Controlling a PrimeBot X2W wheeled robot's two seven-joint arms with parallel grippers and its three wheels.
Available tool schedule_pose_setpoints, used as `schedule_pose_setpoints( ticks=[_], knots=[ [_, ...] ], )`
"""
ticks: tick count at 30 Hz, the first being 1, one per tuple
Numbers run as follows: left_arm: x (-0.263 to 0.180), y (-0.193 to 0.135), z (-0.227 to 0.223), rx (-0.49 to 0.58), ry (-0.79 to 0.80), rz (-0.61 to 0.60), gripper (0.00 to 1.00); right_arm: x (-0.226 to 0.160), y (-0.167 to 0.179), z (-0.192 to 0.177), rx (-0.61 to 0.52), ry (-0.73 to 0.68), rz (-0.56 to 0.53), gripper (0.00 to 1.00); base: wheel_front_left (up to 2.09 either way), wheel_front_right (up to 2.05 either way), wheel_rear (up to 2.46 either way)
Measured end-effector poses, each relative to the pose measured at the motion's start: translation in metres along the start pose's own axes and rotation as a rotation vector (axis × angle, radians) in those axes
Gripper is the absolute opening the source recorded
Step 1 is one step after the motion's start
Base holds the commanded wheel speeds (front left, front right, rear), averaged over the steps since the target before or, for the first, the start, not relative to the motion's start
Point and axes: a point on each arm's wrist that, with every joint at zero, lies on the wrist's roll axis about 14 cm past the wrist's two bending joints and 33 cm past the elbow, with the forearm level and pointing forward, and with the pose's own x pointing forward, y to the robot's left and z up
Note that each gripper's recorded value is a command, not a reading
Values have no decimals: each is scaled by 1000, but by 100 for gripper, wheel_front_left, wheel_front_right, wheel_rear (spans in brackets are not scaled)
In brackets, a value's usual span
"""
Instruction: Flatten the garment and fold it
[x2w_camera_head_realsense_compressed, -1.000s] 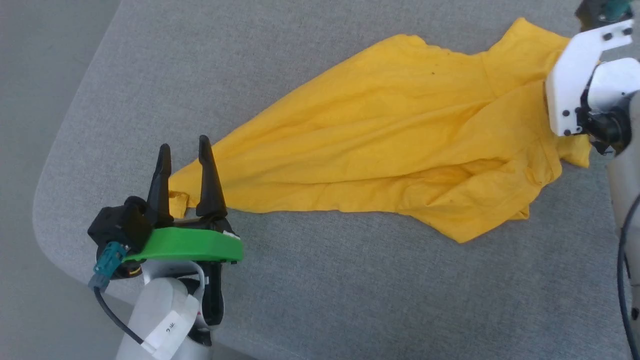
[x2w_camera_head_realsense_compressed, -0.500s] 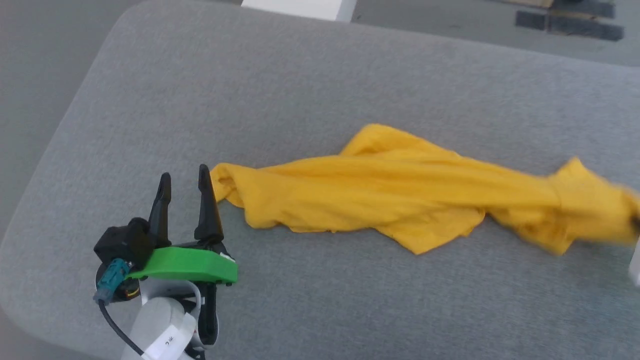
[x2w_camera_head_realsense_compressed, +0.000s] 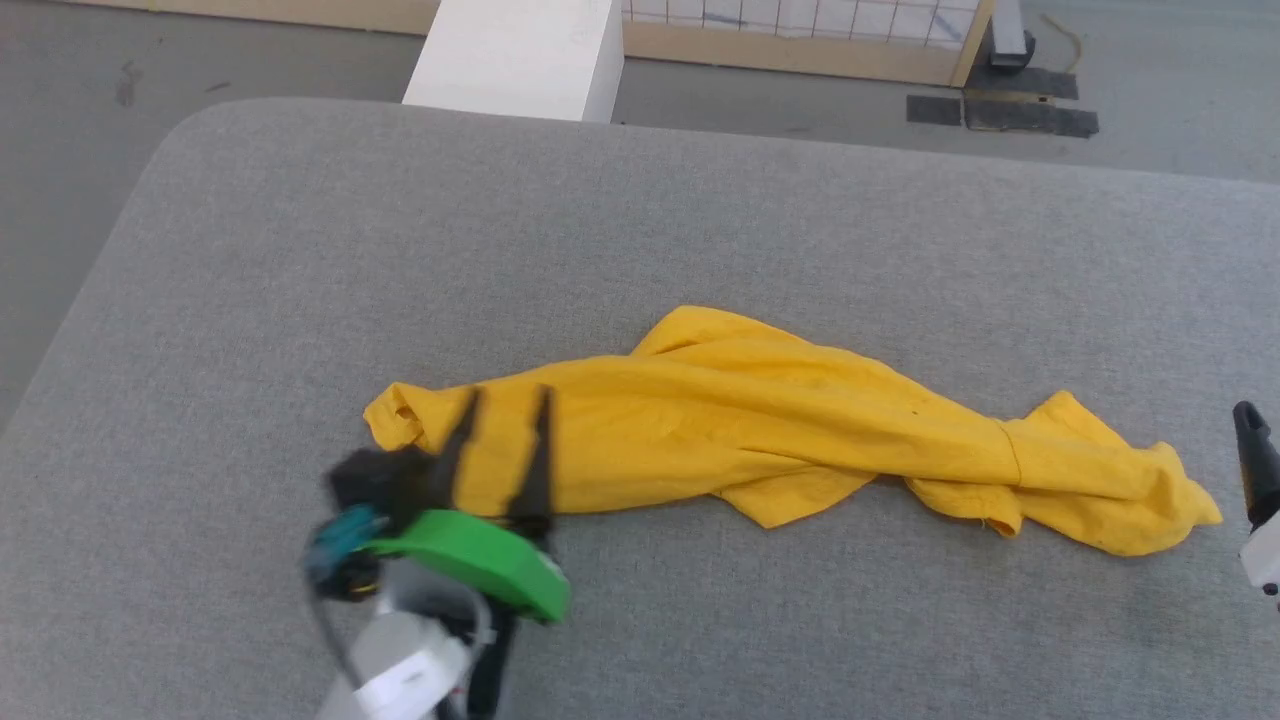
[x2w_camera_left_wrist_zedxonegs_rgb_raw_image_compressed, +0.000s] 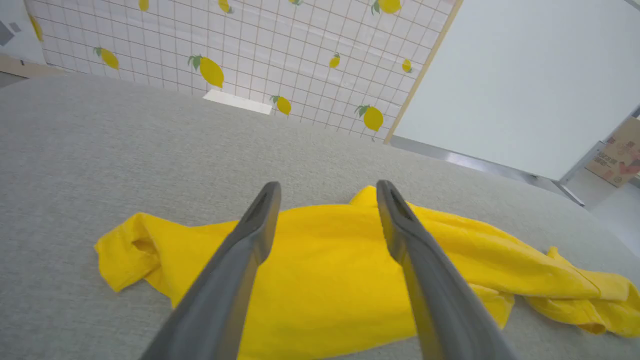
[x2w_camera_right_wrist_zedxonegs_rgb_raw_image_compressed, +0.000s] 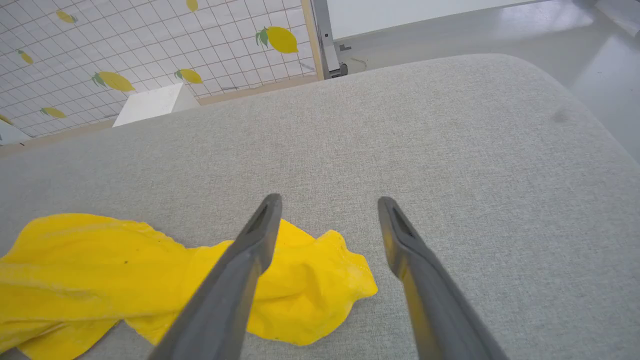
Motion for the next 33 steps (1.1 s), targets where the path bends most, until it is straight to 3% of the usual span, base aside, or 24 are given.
schedule_pose_setpoints(
  ticks=[8, 14, 24, 25, 27, 28, 33],
  knots=[
    [1, -106, -62, 62, 395, -373, 100, -9, -10, 6, 14, -41, -39, 100, 0, 0, 0],
    [-9, -114, -119, 214, 719, -440, 100, -10, -17, -3, 17, -22, -59, 100, 0, 0, 0],
    [1, -115, -156, 325, 861, -461, 100, -4, -35, -21, 22, 26, -113, 100, 0, 0, 0],
    [2, -115, -158, 329, 868, -463, 92, -4, -36, -23, 22, 30, -115, 100, 0, 0, 0],
    [5, -115, -161, 330, 872, -462, 13, -1, -36, -24, 22, 32, -117, 100, 0, 0, 0],
    [5, -115, -162, 329, 878, -463, 0, -1, -36, -24, 23, 31, -116, 100, 0, 0, 0],
    [8, -115, -155, 256, 868, -448, 0, 5, -29, -26, 25, 36, -99, 100, 0, 0, 0]
  ],
)
